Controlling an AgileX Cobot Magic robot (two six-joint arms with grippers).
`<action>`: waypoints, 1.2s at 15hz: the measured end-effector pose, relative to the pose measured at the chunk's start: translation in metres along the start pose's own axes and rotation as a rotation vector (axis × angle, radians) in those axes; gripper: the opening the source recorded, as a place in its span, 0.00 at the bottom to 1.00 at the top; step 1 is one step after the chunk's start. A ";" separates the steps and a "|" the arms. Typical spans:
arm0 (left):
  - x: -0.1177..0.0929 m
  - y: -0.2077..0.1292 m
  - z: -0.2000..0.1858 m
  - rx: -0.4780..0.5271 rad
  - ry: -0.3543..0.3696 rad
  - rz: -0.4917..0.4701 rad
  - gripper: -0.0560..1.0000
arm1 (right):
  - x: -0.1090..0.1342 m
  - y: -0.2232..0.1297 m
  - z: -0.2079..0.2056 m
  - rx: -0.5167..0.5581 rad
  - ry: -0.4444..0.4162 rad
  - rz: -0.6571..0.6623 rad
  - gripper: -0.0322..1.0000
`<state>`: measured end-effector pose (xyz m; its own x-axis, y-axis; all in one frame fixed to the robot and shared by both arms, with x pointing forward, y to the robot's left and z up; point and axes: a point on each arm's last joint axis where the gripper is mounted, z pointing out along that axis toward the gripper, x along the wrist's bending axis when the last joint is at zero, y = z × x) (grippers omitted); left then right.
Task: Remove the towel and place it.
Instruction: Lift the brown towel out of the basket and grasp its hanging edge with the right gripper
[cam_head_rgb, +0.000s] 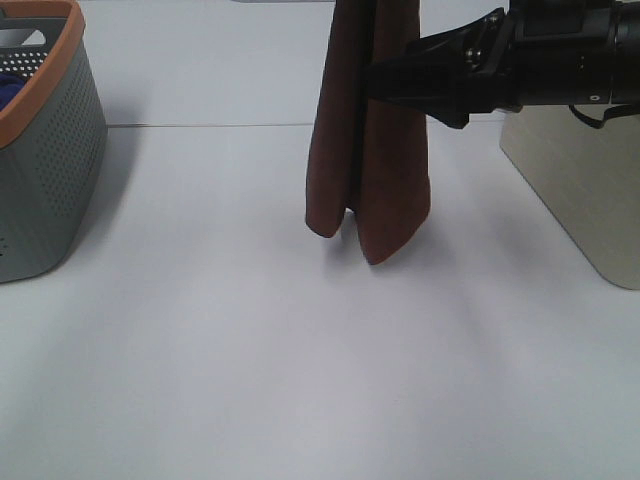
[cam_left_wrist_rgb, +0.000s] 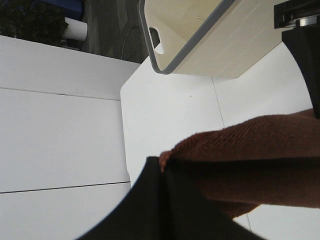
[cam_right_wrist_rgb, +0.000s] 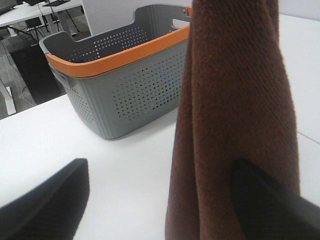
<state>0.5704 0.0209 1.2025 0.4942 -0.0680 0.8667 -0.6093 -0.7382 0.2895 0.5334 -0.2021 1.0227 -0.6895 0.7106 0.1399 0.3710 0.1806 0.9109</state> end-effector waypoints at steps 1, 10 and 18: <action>0.000 0.000 0.000 0.000 0.000 0.000 0.05 | 0.000 0.000 0.000 0.000 -0.001 0.000 0.69; -0.008 -0.005 0.003 0.043 -0.085 0.157 0.05 | -0.006 0.000 0.000 0.020 -0.064 -0.080 0.69; -0.009 -0.004 0.003 0.030 -0.086 0.163 0.05 | -0.007 -0.011 0.034 0.035 0.191 0.019 0.67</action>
<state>0.5705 0.0224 1.1924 0.4426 -0.2447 0.8627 -0.6678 -0.7320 0.1349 0.5554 -0.1859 0.9983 -0.7866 0.5726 0.2310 0.4040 0.1944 0.8938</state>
